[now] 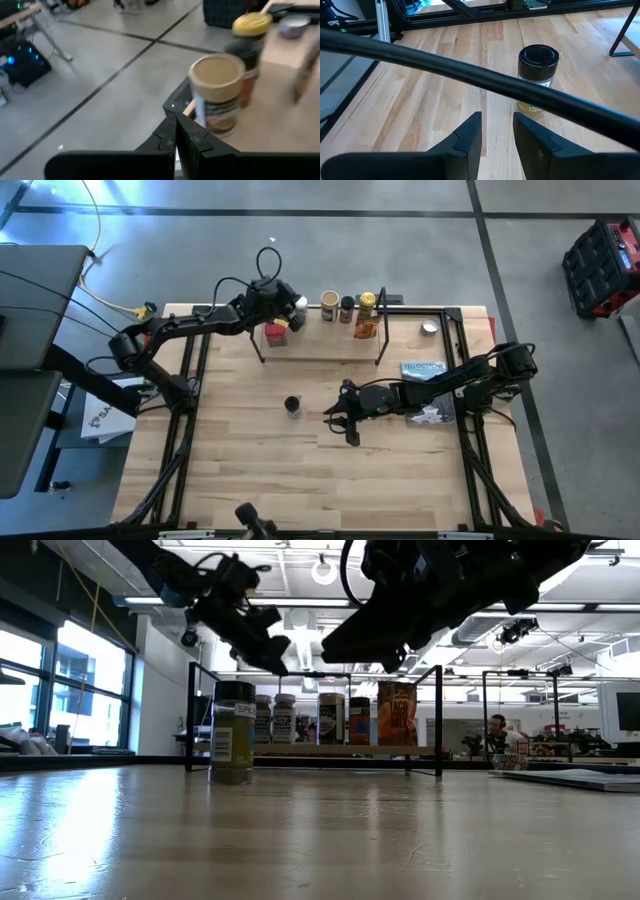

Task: Shelf spices
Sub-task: Put the white seasoning bottle on the shelf, then put the black seasoning bottle on the shelf

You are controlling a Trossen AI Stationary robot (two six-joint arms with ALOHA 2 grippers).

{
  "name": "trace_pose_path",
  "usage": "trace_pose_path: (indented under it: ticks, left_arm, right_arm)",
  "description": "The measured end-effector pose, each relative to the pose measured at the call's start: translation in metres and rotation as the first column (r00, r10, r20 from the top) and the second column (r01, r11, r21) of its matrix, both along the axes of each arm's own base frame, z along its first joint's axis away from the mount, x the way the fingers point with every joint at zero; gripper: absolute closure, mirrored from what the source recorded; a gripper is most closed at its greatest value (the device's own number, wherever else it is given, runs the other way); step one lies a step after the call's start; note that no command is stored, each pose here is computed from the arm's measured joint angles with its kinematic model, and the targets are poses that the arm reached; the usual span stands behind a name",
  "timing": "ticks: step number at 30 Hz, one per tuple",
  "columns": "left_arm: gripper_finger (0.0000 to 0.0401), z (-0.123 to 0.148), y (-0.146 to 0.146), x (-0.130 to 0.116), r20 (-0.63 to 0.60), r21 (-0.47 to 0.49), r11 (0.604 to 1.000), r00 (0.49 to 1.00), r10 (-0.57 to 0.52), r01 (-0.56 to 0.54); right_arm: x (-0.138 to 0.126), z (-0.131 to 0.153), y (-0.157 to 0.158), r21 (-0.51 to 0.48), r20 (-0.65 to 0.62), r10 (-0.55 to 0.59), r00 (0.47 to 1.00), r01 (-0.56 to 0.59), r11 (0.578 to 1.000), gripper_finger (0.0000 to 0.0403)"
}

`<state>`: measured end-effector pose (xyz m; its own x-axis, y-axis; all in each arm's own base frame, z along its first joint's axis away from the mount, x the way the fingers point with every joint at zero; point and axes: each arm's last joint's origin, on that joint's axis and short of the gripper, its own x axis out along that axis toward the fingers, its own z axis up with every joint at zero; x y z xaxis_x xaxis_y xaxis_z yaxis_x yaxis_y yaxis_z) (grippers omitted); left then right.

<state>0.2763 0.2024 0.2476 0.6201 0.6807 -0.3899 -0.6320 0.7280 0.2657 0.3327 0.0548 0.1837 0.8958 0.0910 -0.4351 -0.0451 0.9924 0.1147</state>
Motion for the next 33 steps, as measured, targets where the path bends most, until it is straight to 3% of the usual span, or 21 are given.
trace_pose_path:
  ticks: [4, 8, 12, 16, 18, 23, 28, 33]
  left_arm:
    - [0.0399, 0.021, -0.024, 0.0, 0.024, 0.023, 0.998, 0.998, -0.056, 0.056]
    - [0.0399, 0.037, -0.066, -0.002, 0.041, -0.06, 0.989, 0.99, -0.133, 0.136]
    - [0.04, 0.035, -0.125, -0.002, -0.086, -0.129, 0.971, 0.974, -0.212, 0.2]
    - [0.04, 0.021, -0.198, -0.008, -0.188, -0.095, 0.98, 0.964, -0.19, 0.175]
    - [0.04, 0.014, -0.233, -0.012, -0.144, -0.105, 0.978, 0.97, -0.195, 0.181]
    - [0.04, 0.001, -0.298, -0.027, 0.015, -0.253, 0.941, 0.974, -0.227, 0.223]
    - [0.04, -0.014, -0.335, -0.036, 0.089, -0.301, 0.933, 0.979, -0.181, 0.2]
    - [0.0385, -0.043, -0.343, -0.03, 0.093, -0.321, 0.943, 0.994, -0.055, 0.082]
  right_arm:
    - [0.0, -0.001, 0.0, -0.001, -0.009, 0.001, 1.0, -0.001, 1.0, 0.0298]
    - [-0.001, -0.001, 0.001, 0.02, -0.016, 0.003, 1.0, -0.003, 1.0, 0.0298]
    - [-0.001, -0.001, 0.003, 0.047, -0.021, 0.054, 0.998, -0.053, 0.998, 0.0298]
    - [-0.002, -0.001, 0.006, 0.046, -0.02, 0.052, 0.998, -0.051, 0.998, 0.0298]
    - [-0.002, -0.001, 0.007, 0.037, -0.019, 0.046, 0.999, -0.045, 0.998, 0.0298]
    - [-0.002, -0.001, 0.007, 0.031, -0.016, 0.043, 0.999, -0.042, 0.999, 0.0298]
    - [-0.002, -0.001, 0.007, 0.03, -0.016, 0.042, 0.999, -0.042, 0.999, 0.0298]
    - [-0.002, -0.001, 0.007, 0.03, -0.016, 0.043, 0.999, -0.042, 0.999, 0.0298]
